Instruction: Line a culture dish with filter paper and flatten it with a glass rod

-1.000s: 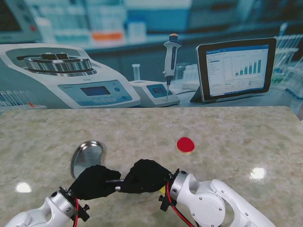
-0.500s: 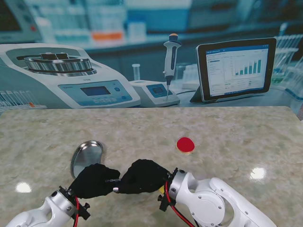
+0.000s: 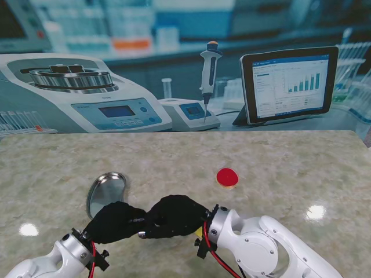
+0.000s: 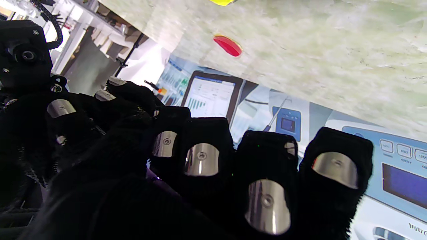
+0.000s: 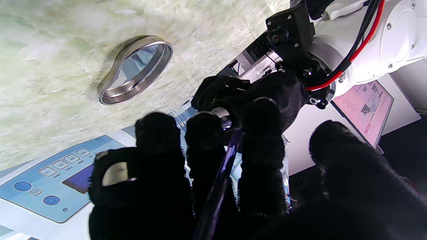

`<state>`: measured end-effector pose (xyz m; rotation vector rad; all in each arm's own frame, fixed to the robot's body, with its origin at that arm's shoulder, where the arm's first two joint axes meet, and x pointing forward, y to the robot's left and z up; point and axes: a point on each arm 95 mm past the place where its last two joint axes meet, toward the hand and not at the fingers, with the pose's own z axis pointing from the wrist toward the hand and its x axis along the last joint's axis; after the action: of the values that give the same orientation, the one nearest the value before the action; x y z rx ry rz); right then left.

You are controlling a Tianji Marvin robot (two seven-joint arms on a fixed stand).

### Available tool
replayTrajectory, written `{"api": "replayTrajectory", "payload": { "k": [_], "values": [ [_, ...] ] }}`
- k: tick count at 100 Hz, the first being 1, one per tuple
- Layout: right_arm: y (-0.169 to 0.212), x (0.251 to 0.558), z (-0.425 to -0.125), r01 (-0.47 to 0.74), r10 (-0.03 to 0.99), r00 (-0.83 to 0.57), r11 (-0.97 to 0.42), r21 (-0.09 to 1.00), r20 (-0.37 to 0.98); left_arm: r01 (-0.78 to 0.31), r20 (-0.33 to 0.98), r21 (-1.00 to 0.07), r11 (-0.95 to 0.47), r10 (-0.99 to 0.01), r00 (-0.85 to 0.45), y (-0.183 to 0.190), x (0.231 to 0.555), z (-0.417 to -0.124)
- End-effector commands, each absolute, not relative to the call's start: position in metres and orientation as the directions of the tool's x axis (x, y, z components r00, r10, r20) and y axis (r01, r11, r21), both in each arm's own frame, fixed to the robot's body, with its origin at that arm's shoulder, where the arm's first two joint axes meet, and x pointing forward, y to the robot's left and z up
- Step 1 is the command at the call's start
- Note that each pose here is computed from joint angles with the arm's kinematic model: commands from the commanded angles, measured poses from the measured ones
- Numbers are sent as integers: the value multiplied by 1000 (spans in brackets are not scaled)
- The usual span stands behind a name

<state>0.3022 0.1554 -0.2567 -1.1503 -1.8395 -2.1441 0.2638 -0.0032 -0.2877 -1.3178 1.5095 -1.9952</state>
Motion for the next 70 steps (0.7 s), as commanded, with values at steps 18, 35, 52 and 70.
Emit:
{"api": "replayTrajectory", "payload": {
  "k": [18, 35, 52, 70],
  "values": [
    [156, 298, -255, 516, 381, -720, -265, 815, 580, -263, 483, -875, -407, -699, -527, -2, 264, -287],
    [154, 298, -254, 504, 384, -728, -262, 823, 568, -266, 491, -870, -414, -694, -526, -1, 264, -286],
    [153, 298, -252, 490, 393, -733, -261, 832, 555, -265, 495, -868, -420, -690, -528, -1, 264, -286],
    [149, 298, -250, 474, 407, -739, -254, 843, 538, -264, 492, -870, -417, -692, -529, 0, 264, -286]
  ]
}}
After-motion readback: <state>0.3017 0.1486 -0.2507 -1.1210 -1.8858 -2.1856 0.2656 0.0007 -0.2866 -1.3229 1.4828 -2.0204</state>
